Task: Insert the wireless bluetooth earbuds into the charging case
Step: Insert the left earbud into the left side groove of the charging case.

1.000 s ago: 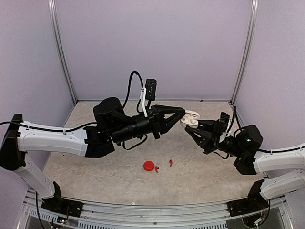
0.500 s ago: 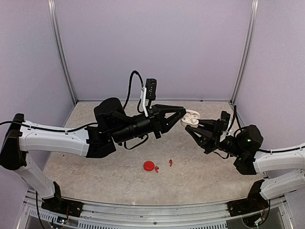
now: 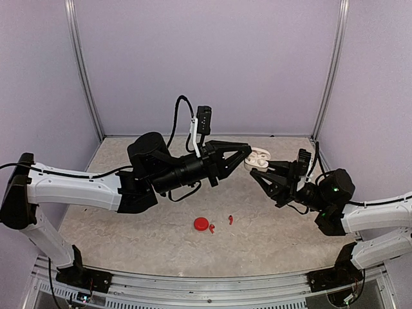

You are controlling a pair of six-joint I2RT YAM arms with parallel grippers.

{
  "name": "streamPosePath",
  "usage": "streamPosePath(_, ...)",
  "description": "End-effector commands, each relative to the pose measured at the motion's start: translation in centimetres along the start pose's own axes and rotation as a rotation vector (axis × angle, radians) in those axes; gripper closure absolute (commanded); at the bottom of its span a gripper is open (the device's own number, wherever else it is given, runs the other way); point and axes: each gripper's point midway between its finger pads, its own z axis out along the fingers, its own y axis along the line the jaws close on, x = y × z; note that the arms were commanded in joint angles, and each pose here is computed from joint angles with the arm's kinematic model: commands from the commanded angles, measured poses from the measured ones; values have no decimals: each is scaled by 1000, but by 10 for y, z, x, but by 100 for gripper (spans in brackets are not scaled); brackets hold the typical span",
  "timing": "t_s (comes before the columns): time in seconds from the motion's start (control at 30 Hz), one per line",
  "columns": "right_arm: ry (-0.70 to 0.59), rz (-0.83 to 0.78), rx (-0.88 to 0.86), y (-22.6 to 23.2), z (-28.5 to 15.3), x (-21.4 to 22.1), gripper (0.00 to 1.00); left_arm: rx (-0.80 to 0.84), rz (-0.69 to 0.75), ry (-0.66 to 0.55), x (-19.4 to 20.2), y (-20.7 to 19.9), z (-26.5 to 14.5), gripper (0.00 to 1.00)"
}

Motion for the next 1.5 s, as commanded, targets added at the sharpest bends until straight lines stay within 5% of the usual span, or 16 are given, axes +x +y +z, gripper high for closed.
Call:
streamPosePath(0.0,-114,-37,-11,1,9,-33,100,1,-14,58,19,2,6,90)
streamPosePath(0.8,-112,-33,26,-4,5,-35,100,3,29,121,35,-2,6,91)
streamPosePath(1.47,-122,-29,-27,6,2,-37,100,-142,7,32,10,29,-10,91)
